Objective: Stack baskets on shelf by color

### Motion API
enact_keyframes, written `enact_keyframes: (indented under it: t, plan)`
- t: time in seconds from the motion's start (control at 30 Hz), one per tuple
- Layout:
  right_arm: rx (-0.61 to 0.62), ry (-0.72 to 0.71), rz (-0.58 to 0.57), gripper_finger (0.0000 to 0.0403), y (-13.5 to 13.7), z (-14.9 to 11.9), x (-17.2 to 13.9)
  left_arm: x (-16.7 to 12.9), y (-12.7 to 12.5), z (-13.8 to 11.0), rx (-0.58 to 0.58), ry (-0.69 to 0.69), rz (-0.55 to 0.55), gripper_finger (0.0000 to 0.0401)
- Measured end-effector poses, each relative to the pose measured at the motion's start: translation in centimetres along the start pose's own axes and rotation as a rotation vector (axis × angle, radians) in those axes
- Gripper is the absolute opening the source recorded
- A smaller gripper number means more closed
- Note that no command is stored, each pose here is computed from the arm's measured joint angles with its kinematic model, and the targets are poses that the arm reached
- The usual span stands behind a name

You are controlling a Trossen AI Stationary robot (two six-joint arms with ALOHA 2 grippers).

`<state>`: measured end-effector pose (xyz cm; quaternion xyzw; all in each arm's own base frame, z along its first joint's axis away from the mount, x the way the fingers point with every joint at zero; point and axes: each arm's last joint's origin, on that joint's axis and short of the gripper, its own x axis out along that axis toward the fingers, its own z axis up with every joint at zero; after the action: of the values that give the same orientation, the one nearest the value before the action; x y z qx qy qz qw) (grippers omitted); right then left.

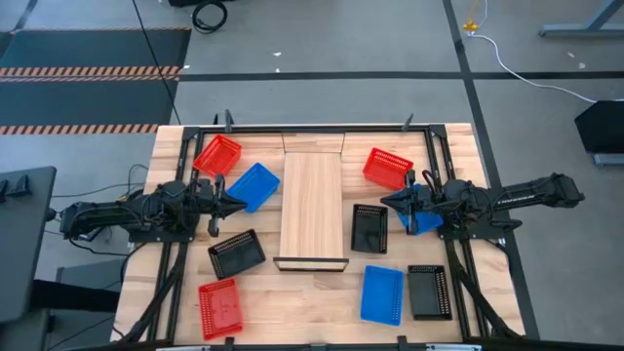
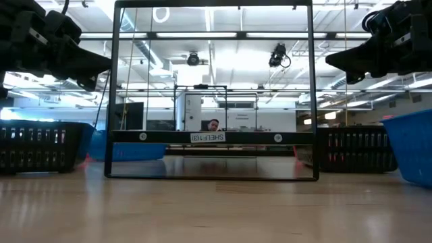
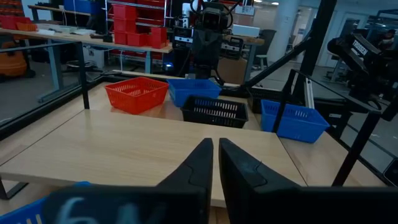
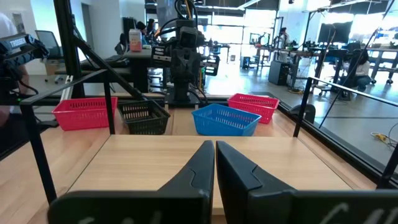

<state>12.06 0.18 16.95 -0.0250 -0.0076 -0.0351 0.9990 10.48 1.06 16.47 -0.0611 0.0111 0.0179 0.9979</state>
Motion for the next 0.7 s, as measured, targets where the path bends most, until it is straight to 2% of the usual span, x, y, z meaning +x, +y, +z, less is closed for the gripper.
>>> enact_keyframes:
  t: [0.7]
  plan:
    - [0.0,0.0,0.0,0.0024,0.0,0.0,0.0,0.0,0.0,-0.01,0.0,0.0,0.0,0.003]
